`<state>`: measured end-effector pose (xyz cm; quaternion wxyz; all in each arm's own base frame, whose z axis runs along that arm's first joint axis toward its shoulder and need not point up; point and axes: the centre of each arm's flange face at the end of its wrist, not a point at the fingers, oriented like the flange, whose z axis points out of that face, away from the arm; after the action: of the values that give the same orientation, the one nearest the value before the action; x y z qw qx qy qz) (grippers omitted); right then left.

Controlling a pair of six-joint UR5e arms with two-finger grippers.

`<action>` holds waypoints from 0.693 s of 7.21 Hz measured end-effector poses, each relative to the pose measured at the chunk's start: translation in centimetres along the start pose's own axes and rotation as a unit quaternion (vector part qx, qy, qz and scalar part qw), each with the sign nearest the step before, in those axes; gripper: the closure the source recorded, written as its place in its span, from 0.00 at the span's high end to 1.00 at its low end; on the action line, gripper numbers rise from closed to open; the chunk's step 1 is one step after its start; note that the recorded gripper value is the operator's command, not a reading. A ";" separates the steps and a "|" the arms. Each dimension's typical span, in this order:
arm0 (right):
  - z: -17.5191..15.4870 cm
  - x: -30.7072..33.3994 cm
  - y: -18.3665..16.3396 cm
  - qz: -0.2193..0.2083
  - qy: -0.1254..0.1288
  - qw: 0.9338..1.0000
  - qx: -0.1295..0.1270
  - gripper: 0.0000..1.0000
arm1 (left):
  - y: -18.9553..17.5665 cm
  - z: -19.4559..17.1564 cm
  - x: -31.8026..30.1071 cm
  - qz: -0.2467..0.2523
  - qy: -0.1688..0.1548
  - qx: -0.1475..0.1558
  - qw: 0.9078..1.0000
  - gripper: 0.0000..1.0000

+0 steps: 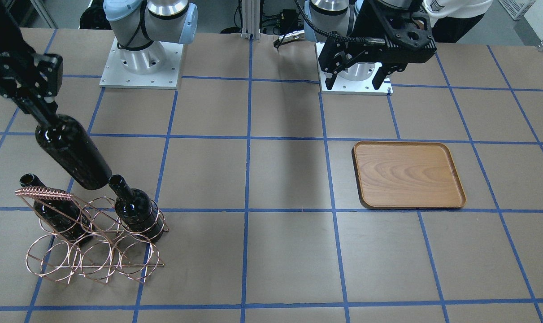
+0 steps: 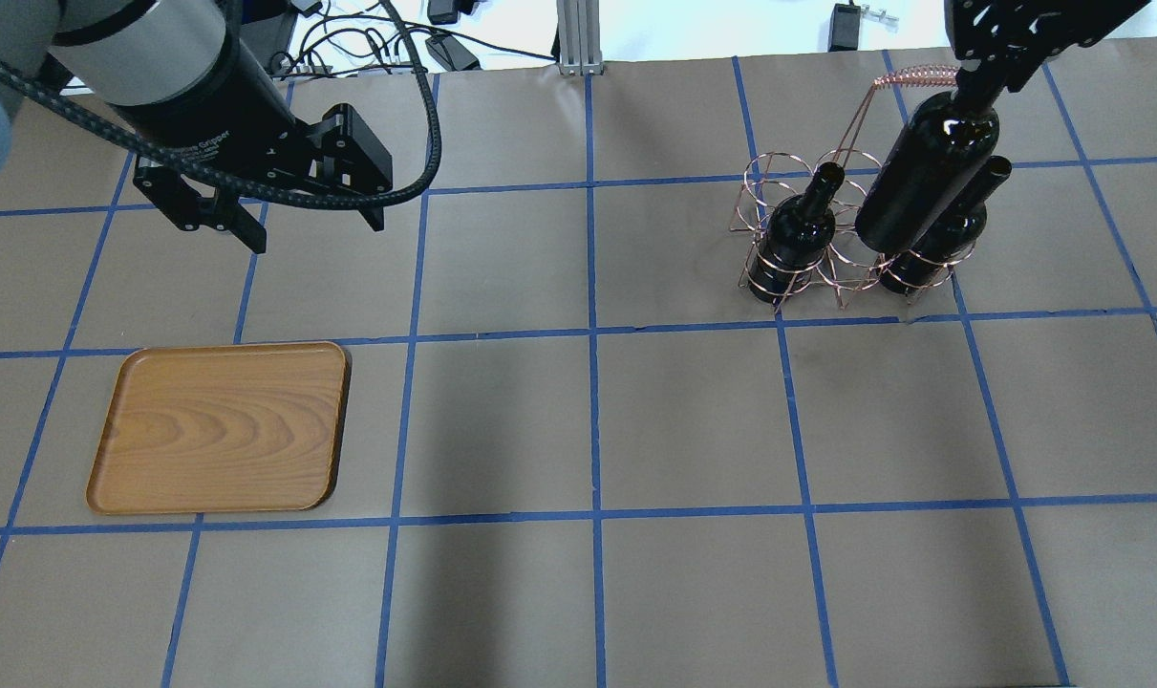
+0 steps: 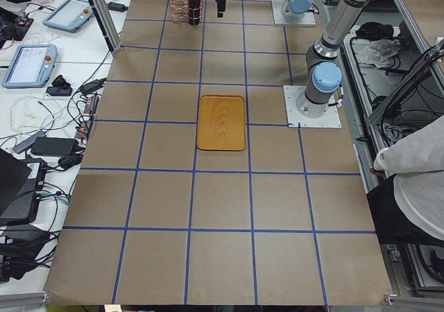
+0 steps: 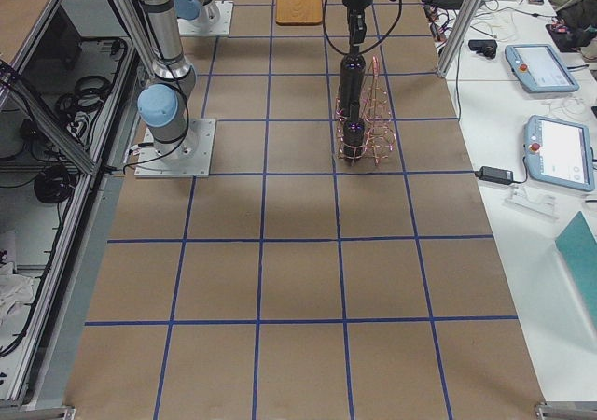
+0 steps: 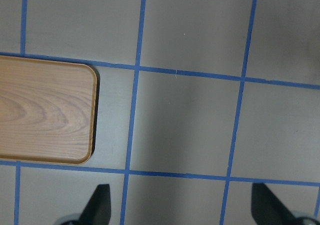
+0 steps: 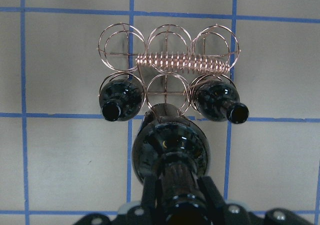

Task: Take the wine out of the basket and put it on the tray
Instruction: 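Grasp the bottle neck with the right gripper and lift it out, then carry the bottle toward the table center and stand it upright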

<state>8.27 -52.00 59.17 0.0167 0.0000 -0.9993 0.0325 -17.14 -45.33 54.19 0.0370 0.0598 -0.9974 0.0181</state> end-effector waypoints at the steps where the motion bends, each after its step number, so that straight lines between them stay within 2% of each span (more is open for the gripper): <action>1: -0.6 -4.2 2.2 0.018 -0.003 1.000 -0.009 0.01 | 0.0 0.0 0.0 0.000 0.000 0.000 1.000 1.00; 2: 0.0 -9.8 4.2 0.029 -0.002 0.999 -0.015 0.01 | 0.0 0.0 0.0 0.000 0.000 0.000 1.000 1.00; 3: 1.5 -15.6 5.6 0.038 -0.004 0.999 -0.008 0.01 | -0.1 0.0 -0.1 0.000 0.000 0.001 1.000 1.00; 5: 6.6 -24.9 5.9 0.053 -0.010 0.999 0.009 0.03 | -0.1 -0.1 -0.3 0.010 0.000 0.001 1.000 1.00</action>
<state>32.89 -46.53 51.36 0.0053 -0.0523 -0.9977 0.0418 -16.84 -45.40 54.26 0.0369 0.0503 -0.9979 0.0197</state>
